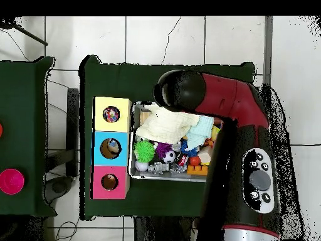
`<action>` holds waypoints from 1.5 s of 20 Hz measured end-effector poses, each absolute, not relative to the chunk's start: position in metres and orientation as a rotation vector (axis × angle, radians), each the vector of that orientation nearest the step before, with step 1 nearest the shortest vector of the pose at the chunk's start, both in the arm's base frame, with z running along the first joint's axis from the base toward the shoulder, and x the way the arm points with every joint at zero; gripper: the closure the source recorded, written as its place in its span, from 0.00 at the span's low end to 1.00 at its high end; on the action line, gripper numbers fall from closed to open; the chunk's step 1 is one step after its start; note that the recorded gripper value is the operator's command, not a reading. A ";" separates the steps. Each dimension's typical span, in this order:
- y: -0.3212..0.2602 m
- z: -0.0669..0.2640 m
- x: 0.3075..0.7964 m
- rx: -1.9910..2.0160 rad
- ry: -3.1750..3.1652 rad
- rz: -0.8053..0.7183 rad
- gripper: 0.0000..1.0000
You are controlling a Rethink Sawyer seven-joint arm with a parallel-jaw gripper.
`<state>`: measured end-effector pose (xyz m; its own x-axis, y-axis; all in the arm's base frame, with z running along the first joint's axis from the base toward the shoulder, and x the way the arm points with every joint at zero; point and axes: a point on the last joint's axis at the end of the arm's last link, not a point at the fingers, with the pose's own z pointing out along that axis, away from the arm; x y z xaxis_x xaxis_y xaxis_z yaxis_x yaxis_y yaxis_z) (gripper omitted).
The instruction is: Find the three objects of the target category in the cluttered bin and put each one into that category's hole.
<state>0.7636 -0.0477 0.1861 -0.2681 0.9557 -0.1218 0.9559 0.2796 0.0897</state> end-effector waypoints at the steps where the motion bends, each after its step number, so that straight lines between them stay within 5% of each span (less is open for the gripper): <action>1: -0.048 0.183 0.765 1.789 2.381 0.002 1.00; 17: -0.049 0.138 0.770 1.731 2.351 0.032 1.00; 30: -0.045 0.171 0.771 1.782 2.415 -0.037 1.00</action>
